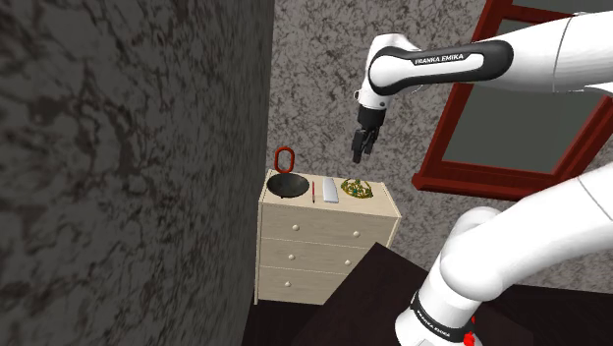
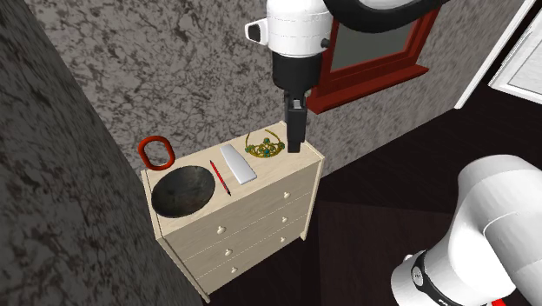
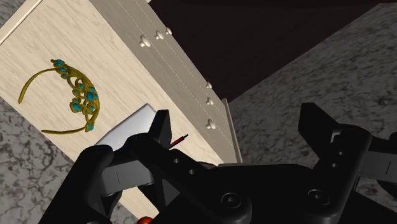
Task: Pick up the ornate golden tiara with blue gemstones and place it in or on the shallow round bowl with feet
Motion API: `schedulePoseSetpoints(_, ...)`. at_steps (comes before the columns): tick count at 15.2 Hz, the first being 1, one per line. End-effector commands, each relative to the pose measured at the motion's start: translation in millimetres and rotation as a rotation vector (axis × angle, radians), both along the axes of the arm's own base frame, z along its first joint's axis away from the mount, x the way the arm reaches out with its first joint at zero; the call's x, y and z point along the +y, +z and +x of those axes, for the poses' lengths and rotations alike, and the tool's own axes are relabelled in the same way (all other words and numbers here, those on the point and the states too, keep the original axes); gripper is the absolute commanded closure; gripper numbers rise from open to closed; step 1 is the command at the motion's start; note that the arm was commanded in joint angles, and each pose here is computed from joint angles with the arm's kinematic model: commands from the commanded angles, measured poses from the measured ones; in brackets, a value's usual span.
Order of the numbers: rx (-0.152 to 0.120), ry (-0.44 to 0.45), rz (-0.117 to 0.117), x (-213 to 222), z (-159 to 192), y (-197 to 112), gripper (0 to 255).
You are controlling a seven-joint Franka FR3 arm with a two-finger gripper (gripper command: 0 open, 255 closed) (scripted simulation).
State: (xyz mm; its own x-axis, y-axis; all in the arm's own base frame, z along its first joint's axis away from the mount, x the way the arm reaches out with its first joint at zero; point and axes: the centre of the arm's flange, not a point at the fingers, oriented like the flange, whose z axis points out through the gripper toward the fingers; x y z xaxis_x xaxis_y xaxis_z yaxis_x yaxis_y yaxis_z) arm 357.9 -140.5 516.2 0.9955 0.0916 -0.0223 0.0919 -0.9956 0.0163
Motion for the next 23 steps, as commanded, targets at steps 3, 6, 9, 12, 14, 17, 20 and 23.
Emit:
schedulePoseSetpoints(3,0.002,0.007,-0.006,-36,18,-36,0)
schedulePoseSetpoints(6,0.005,0.012,-0.010,-63,30,-61,0)
schedulePoseSetpoints(9,0.007,0.016,-0.014,-90,43,-86,0)
schedulePoseSetpoints(12,0.010,0.021,-0.018,-118,56,-112,0)
schedulePoseSetpoints(14,0.012,0.024,-0.020,-136,65,-128,0)
schedulePoseSetpoints(17,0.014,0.028,-0.024,-164,77,-153,0)
schedulePoseSetpoints(20,0.017,0.033,-0.028,-191,90,-178,0)
schedulePoseSetpoints(23,0.019,0.037,-0.032,-219,103,-203,0)
